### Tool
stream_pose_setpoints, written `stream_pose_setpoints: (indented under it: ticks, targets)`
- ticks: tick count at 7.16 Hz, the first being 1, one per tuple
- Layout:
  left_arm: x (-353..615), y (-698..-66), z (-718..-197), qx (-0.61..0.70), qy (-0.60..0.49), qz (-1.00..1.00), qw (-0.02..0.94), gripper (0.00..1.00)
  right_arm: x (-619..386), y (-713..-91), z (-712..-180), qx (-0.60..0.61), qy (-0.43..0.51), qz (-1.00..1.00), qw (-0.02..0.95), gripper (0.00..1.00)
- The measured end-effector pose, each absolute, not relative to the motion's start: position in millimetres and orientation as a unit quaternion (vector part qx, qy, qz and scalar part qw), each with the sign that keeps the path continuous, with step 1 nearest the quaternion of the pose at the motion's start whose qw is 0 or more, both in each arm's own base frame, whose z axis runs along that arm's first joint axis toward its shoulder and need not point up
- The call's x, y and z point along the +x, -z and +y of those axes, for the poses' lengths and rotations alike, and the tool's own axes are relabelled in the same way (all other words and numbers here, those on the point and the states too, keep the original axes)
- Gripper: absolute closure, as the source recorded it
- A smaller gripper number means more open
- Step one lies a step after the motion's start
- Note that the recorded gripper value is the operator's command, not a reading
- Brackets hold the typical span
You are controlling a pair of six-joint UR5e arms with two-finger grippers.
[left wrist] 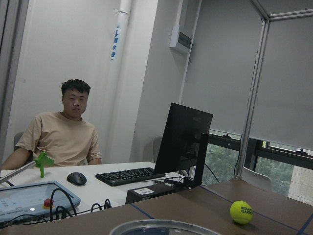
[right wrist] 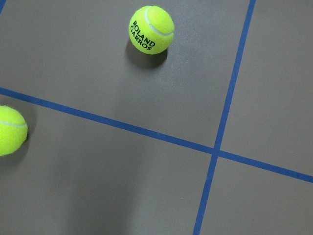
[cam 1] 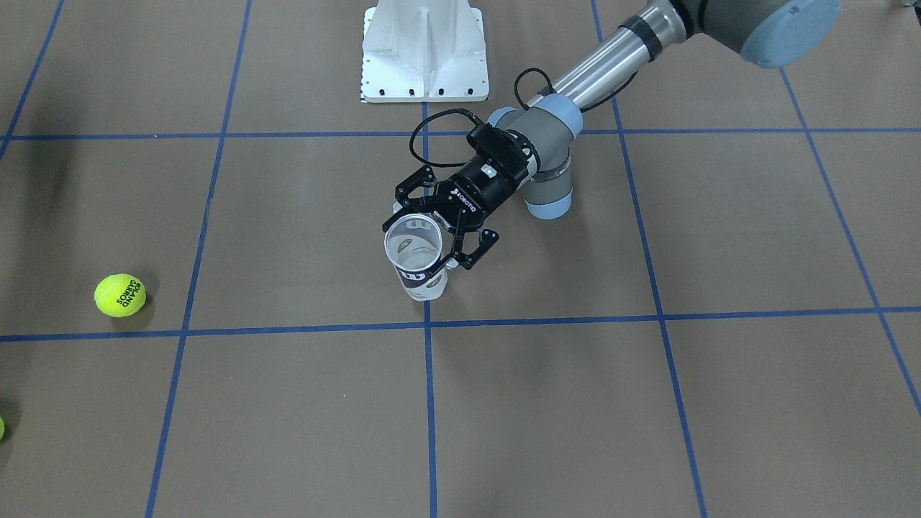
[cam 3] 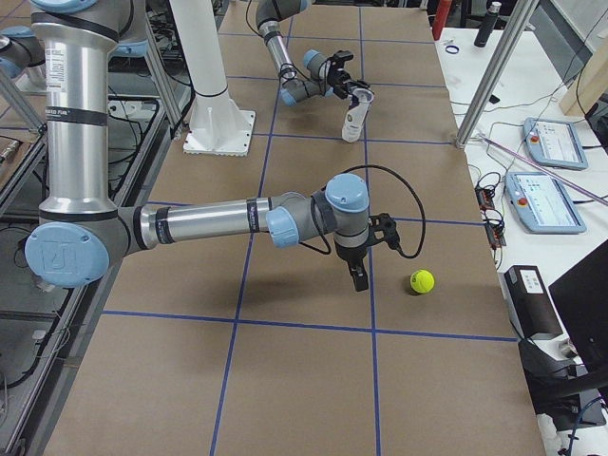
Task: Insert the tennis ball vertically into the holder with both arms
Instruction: 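Reach the right gripper to the nearer yellow tennis ball and grasp it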
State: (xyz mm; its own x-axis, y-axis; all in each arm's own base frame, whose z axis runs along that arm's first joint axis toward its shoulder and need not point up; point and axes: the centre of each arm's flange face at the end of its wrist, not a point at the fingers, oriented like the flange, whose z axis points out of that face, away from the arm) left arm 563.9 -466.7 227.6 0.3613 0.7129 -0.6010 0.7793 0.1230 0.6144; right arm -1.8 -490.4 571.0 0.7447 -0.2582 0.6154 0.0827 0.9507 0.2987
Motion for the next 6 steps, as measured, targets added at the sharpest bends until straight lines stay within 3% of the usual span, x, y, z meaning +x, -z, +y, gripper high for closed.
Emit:
stream_pose_setpoints:
  ticks: [6]
  targets:
    - [566.5, -240.4, -459.9, 0.675, 0.006, 0.538, 0.504, 0.08, -1.7, -569.9, -490.4, 0.128, 0.092, -0.345, 0.925, 0.00]
